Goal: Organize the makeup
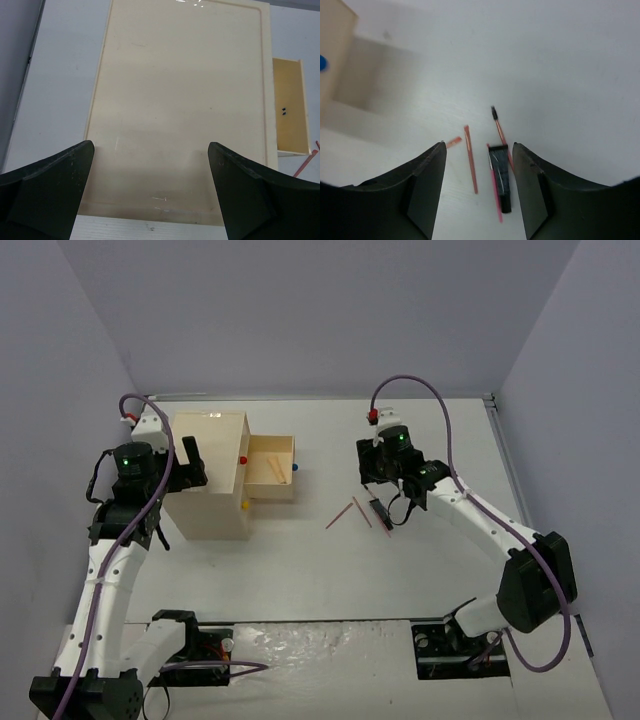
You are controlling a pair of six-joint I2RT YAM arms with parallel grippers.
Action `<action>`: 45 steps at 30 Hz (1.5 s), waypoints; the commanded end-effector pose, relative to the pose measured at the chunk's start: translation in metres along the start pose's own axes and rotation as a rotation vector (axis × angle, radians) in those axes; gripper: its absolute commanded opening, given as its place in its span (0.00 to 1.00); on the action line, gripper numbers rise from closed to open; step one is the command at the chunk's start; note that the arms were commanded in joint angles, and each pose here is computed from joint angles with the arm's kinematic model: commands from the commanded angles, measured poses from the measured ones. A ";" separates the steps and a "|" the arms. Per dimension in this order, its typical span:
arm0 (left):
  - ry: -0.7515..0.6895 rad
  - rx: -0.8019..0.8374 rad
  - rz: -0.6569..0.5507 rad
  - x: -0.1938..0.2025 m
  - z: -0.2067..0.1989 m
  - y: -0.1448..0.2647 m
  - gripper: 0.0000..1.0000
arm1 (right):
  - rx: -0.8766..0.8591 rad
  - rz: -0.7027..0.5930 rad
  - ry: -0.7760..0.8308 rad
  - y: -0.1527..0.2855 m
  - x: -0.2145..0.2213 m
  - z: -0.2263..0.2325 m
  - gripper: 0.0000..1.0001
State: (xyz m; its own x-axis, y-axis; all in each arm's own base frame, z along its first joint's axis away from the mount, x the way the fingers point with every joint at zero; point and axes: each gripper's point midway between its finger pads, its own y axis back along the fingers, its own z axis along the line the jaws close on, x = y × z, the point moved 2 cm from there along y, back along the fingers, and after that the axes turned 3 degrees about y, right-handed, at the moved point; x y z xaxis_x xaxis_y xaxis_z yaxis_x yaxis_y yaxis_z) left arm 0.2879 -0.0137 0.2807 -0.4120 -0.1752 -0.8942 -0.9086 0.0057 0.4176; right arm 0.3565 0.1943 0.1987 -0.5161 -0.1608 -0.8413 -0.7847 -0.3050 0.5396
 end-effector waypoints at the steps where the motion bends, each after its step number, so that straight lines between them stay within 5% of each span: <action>1: 0.017 0.019 -0.069 -0.021 -0.004 0.000 0.97 | 0.069 0.153 0.023 0.000 0.060 -0.024 0.51; 8: 0.017 0.017 -0.070 -0.021 -0.004 0.000 0.97 | 0.071 0.325 -0.040 -0.016 0.120 -0.049 0.48; 28: 0.019 0.023 -0.069 -0.021 -0.005 0.000 0.97 | 0.014 0.450 -0.032 -0.042 0.155 -0.042 0.27; 36: 0.020 0.025 -0.064 -0.020 -0.005 -0.001 0.97 | 0.008 0.433 -0.026 -0.040 0.149 -0.041 0.06; 45: 0.020 0.026 -0.064 -0.020 -0.005 -0.002 0.97 | -0.041 0.250 0.036 -0.014 0.075 -0.007 0.03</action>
State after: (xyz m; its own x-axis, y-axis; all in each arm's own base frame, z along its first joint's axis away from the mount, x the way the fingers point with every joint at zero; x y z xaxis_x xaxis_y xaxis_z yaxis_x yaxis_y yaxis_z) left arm 0.2896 -0.0148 0.2779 -0.4221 -0.1792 -0.8887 -0.9042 0.0121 0.4270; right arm 0.3073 0.1478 0.0457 -0.8225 -0.2787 -0.4957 -0.4577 -0.1929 0.8679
